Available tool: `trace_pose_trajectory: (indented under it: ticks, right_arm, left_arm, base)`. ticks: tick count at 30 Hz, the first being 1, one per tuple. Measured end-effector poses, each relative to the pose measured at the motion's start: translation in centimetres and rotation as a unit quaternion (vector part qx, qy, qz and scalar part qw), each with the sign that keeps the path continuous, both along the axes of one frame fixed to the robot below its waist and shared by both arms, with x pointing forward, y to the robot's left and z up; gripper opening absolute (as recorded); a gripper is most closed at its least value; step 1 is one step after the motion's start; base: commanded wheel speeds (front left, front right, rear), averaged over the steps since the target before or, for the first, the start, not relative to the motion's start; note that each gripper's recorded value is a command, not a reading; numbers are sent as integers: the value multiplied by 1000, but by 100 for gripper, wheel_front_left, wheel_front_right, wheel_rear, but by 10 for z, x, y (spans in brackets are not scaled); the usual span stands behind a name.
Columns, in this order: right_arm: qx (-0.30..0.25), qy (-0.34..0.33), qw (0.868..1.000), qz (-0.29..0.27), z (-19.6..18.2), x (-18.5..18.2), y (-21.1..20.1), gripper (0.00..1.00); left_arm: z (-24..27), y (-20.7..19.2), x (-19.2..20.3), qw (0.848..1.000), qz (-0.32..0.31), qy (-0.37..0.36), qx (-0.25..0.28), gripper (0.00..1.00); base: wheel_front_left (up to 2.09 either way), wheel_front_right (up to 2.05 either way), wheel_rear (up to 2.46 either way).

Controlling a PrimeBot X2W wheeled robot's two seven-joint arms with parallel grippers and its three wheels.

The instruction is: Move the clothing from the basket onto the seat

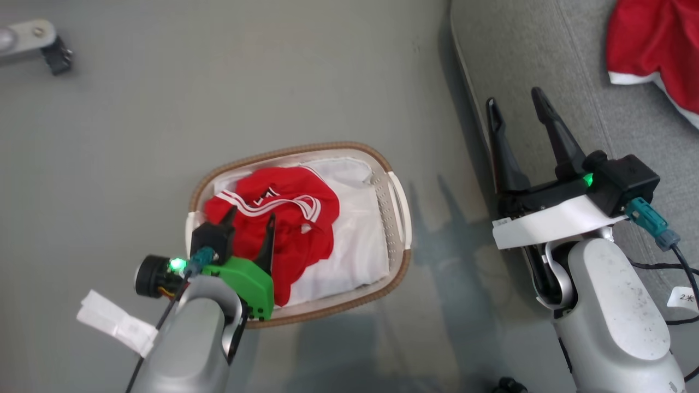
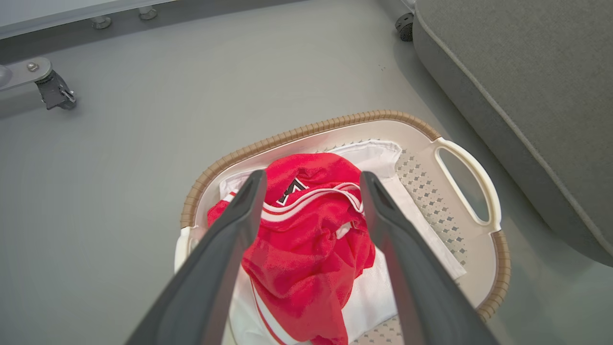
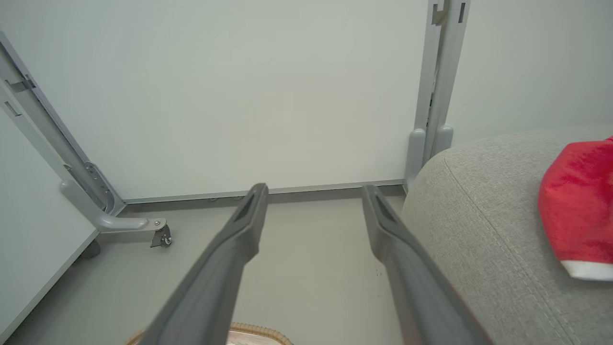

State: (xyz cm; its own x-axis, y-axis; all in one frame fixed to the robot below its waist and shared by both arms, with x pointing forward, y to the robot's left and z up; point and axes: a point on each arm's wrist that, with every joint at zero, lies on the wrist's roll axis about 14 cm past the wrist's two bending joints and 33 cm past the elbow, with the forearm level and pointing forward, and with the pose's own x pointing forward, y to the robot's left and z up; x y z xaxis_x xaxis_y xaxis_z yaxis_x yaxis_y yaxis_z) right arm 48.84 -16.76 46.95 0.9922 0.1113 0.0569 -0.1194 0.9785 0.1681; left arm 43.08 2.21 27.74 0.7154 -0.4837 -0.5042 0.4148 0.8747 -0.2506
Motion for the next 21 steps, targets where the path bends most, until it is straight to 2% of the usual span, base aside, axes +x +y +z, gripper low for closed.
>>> trace_pose_trajectory:
  ticks: [8, 13, 21]
  right_arm:
    - [-10, 37, 999, -23, -33, 3, -19, 100]
    - [-7, 59, 998, -35, -51, 0, -28, 100]
    - [-2, 83, 995, -48, -72, -2, -37, 100]
  left_arm:
    - [-58, -16, -2, 996, -51, 62, 34, 100]
    - [-95, -18, -17, 988, -94, 104, 72, 100]
    - [-133, -20, -24, 972, -150, 131, 125, 100]
  base:
    - [0, 0, 0]
    - [0, 0, 0]
    - [0, 0, 0]
